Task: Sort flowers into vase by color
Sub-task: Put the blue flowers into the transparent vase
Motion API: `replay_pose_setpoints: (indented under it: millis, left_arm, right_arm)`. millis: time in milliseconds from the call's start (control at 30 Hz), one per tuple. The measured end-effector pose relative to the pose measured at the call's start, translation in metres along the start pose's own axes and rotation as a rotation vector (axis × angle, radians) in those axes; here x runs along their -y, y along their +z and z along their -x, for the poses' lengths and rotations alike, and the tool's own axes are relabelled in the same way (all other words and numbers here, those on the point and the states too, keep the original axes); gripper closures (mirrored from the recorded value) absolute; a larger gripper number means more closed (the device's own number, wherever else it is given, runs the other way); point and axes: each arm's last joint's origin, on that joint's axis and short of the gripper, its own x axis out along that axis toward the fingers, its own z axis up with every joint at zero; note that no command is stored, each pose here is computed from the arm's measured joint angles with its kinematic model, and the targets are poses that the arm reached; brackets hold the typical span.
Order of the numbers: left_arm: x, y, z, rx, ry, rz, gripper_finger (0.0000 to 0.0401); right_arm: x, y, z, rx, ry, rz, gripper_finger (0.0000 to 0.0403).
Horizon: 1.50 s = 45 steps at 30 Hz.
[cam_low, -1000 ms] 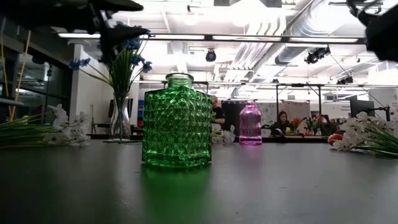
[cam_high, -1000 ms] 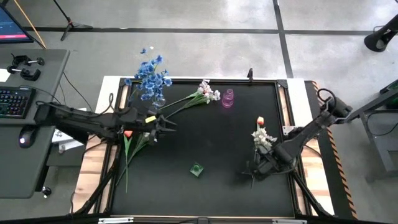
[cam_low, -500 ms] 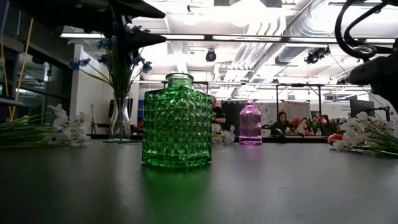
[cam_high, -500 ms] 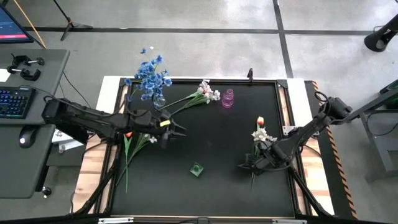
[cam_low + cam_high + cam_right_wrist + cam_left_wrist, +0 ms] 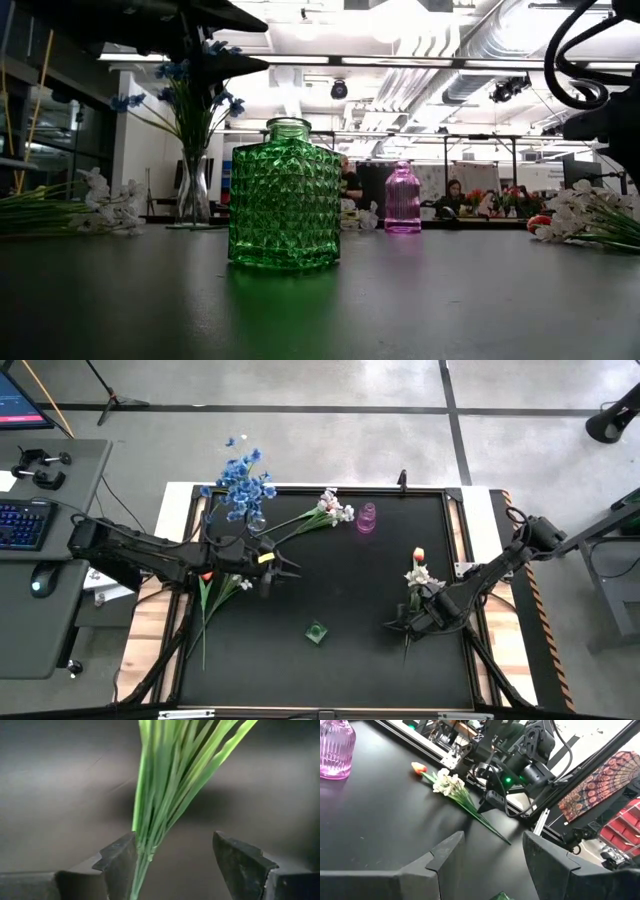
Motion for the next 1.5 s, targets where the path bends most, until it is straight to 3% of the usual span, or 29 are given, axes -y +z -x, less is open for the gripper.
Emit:
replay_pose_setpoints:
  millis: [667,833,1100,1233,1500]
  left_arm:
    - [0.0,0.0,0.0,0.0,0.001,-0.001,0.0212]
    - [0.0,0.0,0.0,-0.001,0.001,-0.001,0.0212]
    - [0.0,0.0,0.0,-0.001,0.001,-0.001,0.0212]
    - [0.0,0.0,0.0,-0.001,0.001,-0.016,0.0212]
    - [0.0,0.0,0.0,-0.001,0.001,-0.017,0.0212]
  right_arm:
    - [-0.008,-0.008,-0.016,-0.03,-0.049,0.019,0.0153]
    - [-0.004,-0.008,-0.016,-0.063,-0.113,0.052,0.0153]
    - [-0.007,-0.005,-0.017,-0.041,-0.082,0.03,0.0157]
    - [-0.012,-0.002,-0.021,-0.036,-0.09,0.006,0.0186]
    - [-0.018,-0.001,-0.029,-0.022,-0.098,0.019,0.0282]
